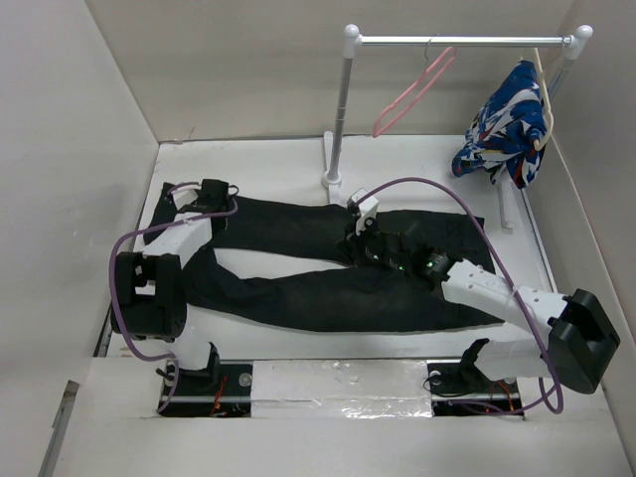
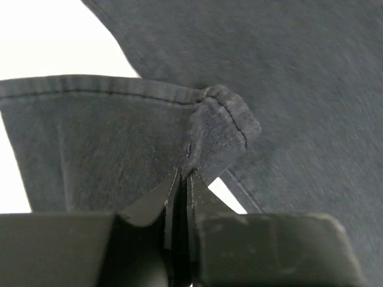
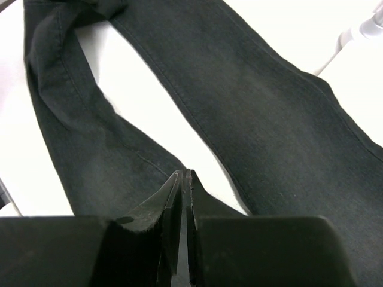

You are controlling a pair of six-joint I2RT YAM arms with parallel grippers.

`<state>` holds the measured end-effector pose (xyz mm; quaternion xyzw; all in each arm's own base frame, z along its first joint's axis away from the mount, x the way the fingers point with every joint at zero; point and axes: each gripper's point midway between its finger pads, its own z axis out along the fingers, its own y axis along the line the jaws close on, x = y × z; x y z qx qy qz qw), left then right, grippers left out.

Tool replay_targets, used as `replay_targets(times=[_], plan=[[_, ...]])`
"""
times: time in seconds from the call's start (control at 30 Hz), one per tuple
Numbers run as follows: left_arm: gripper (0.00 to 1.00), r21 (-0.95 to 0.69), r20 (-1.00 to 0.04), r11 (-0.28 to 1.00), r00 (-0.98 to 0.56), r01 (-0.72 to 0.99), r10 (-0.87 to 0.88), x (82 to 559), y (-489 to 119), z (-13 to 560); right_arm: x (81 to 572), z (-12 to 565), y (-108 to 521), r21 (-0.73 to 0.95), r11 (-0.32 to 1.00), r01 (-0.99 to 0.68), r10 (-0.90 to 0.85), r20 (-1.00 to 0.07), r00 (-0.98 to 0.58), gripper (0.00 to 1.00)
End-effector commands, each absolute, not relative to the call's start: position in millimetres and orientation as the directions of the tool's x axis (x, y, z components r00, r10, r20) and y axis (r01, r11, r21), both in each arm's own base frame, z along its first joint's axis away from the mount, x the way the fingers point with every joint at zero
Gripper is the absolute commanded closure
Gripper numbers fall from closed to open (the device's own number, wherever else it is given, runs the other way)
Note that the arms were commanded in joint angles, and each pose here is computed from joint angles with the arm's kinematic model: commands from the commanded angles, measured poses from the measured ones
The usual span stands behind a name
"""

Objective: Place the trousers on the hanger
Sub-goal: Flatten out the trousers at the center of the board.

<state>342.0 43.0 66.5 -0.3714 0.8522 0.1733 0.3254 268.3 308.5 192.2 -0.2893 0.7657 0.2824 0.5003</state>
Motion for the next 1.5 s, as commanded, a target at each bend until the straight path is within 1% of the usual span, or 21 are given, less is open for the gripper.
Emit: replay_targets(times=[0.0,0.2,0.3,0.43,0.53,0.57,0.6,0.63,0.7,0.8,0.93,1.0,1.1,1.13,1.2,1.23,1.3,1.33,1.37,1.43,1.47], plan=[[1.0,0.048,-0.738,0.605,-0.437,-0.795,-0.515,345.6,67.8,105.6,269.0,220.7,315.9,0.14,0.654,-0.744,-0.103,-0.957,-0.272,0.88],[1.0,0.076,-0.806,0.507,-0.352,-0.859,-0.476,325.2,130.3,158.9,276.8,216.5,310.4,0.138,0.687,-0.713,-0.104,-0.953,-0.284,0.82],[1.0,0.2,-0.791,0.448,-0.414,-0.871,-0.45,315.5,149.8,157.2,280.1,213.3,305.8,0.141,0.702,-0.698,-0.104,-0.95,-0.296,0.79],[1.0,0.401,-0.692,0.404,-0.561,-0.822,-0.454,317.0,157.9,123.5,282.2,213.2,302.6,0.143,0.708,-0.692,-0.098,-0.95,-0.296,0.78],[0.84,0.399,-0.677,0.416,-0.568,-0.817,-0.467,334.5,150.6,115.6,281.4,213.2,301.8,0.143,0.708,-0.691,-0.099,-0.95,-0.297,0.77],[0.79,0.388,-0.683,0.431,-0.568,-0.815,-0.459,340.8,145.4,116.6,281.0,213.9,302.5,0.144,0.705,-0.695,-0.097,-0.95,-0.295,0.77],[0.64,0.355,-0.702,0.451,-0.551,-0.819,-0.45,351.3,140.6,119.1,280.8,213.4,302.9,0.143,0.703,-0.697,-0.099,-0.95,-0.296,0.77],[0.57,0.329,-0.71,0.471,-0.543,-0.819,-0.448,356.9,135.5,121.8,280.4,212.6,304.4,0.145,0.697,-0.702,-0.101,-0.949,-0.297,0.76],[0.52,0.273,-0.722,0.489,-0.512,-0.829,-0.465,366.8,131.1,127.6,281.7,211.9,304.9,0.143,0.7,-0.7,-0.106,-0.948,-0.3,0.76],[0.51,0.216,-0.734,0.499,-0.476,-0.839,-0.484,374.4,126.8,137.2,293.5,204.0,293.0,0.127,0.762,-0.635,-0.115,-0.939,-0.325,0.76],[0.51,0.079,-0.79,0.618,-0.427,-0.782,-0.44,387.6,78.0,172.3,311.7,194.3,263.9,0.162,0.829,-0.535,-0.062,-0.925,-0.376,1.0],[0.53,0.009,-0.802,0.683,-0.412,-0.731,-0.431,390.3,43.8,181.0,316.3,191.4,247.8,0.195,0.846,-0.495,-0.018,-0.919,-0.394,1.0],[0.59,-0.161,-0.801,0.799,-0.395,-0.58,-0.449,381.4,-40.6,194.3,332.7,194.8,207.8,0.235,0.892,-0.387,0.073,-0.918,-0.389,1.0],[0.63,-0.247,-0.795,0.852,-0.406,-0.462,-0.451,369.2,-86.0,206.1,340.3,184.8,182.6,0.242,0.917,-0.317,0.102,-0.91,-0.401,1.0],[0.71,-0.328,-0.778,0.877,-0.427,-0.352,-0.462,351.9,-125.3,189.2,348.1,180.4,154.9,0.271,0.935,-0.229,0.165,-0.904,-0.395,0.93],[0.75,-0.389,-0.756,0.878,-0.447,-0.28,-0.478,339.8,-144.8,191.0,350.8,177.9,139.6,0.281,0.942,-0.184,0.193,-0.901,-0.39,0.77],[0.84,-0.415,-0.732,0.892,-0.517,-0.178,-0.444,314.1,-177.3,162.1,358.2,159.3,88.1,0.293,0.955,-0.035,0.256,-0.881,-0.397,0.58],[0.87,-0.447,-0.71,0.881,-0.537,-0.157,-0.456,304.2,-188.1,156.1,357.2,151.2,68.1,0.296,0.955,0.028,0.281,-0.869,-0.407,0.41],[0.88,-0.45,-0.705,0.888,-0.571,-0.1,-0.422,289.2,-207.8,148.4,356.5,139.1,29.8,0.306,0.941,0.143,0.338,-0.852,-0.399,0.33],[0.89,-0.436,-0.712,0.898,-0.587,-0.062,-0.386,272.7,-225.7,132.3,352.3,128.0,-0.4,0.335,0.916,0.221,0.397,-0.831,-0.39,0.23],[0.89,-0.428,-0.718,0.903,-0.594,-0.036,-0.364,265.6,-236.3,130.2,351.2,123.4,-2.9,0.381,0.902,0.201,0.43,-0.813,-0.392,0.21]])
